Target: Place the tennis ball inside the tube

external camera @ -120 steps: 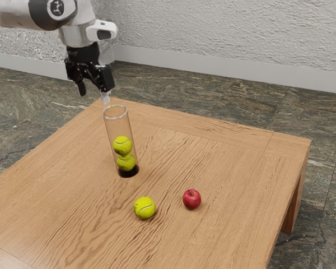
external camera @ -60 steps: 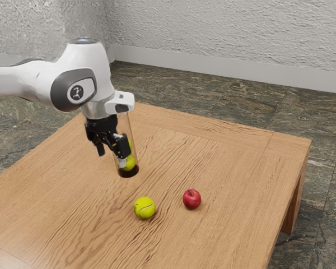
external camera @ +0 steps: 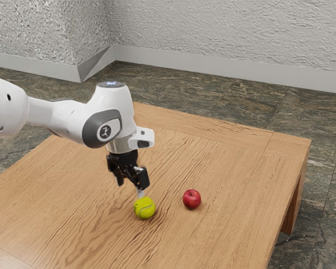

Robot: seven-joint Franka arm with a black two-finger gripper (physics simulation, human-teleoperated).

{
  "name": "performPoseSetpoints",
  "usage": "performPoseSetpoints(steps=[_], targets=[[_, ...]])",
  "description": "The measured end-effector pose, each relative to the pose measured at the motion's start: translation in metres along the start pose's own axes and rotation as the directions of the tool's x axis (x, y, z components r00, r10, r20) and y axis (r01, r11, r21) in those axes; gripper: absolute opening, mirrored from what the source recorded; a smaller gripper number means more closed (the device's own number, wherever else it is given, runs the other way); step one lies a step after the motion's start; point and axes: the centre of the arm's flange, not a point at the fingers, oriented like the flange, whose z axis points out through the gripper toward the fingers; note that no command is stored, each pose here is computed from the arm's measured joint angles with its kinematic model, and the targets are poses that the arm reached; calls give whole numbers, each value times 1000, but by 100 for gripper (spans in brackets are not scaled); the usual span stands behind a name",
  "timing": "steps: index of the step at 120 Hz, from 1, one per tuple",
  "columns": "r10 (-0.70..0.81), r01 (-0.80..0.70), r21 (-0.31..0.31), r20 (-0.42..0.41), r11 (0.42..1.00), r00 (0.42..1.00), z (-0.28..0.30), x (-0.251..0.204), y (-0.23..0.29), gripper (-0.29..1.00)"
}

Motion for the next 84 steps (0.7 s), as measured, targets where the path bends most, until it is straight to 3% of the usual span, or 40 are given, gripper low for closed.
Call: performPoseSetpoints(steps=[84], targets=[[-36, 36, -35, 2, 999, 999, 95, 27, 1, 70]])
